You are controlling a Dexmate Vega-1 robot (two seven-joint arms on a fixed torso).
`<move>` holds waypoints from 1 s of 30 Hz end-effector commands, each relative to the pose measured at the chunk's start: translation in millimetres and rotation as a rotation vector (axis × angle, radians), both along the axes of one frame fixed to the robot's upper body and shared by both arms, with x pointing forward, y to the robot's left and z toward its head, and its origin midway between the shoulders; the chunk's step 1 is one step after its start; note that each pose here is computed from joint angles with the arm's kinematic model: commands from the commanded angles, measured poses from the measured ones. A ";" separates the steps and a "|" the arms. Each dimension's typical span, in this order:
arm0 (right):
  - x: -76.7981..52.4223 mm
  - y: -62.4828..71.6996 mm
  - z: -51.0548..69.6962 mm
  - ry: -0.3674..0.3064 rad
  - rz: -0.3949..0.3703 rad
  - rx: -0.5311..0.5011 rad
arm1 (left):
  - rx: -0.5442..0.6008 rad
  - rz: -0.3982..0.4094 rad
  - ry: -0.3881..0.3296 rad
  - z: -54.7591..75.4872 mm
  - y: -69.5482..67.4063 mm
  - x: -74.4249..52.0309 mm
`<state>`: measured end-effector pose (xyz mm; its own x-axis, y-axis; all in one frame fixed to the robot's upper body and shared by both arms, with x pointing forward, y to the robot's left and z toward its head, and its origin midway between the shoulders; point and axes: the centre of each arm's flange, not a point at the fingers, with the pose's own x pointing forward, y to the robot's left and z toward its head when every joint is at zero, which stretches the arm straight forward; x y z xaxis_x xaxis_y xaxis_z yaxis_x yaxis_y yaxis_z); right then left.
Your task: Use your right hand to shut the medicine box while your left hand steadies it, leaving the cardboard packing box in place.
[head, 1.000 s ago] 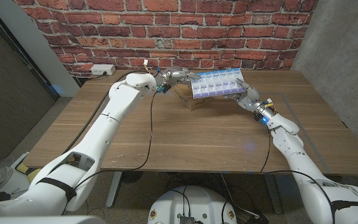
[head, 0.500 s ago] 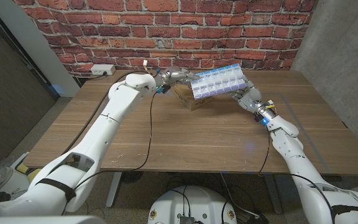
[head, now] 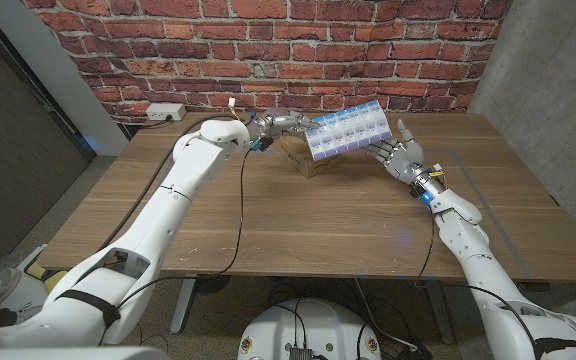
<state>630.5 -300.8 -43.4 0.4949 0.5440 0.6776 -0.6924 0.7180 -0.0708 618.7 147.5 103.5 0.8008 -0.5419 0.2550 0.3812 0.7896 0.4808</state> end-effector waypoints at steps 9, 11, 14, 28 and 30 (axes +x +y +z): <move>-6.5 2.3 -2.2 0.037 -0.034 0.038 | -0.052 -0.021 -0.009 -10.8 15.8 -11.8; -7.2 2.6 -2.5 0.040 -0.043 0.041 | -0.058 -0.020 -0.013 -12.3 18.9 -14.0; -8.8 2.8 -3.4 0.050 -0.067 0.043 | -0.070 -0.021 -0.014 -14.5 24.9 -16.9; -20.0 -0.8 4.4 0.046 -0.210 0.088 | -0.136 0.025 -0.027 -25.0 60.8 -24.6; -21.5 -1.4 6.3 0.043 -0.229 0.099 | -0.148 0.026 -0.034 -25.3 63.6 -25.7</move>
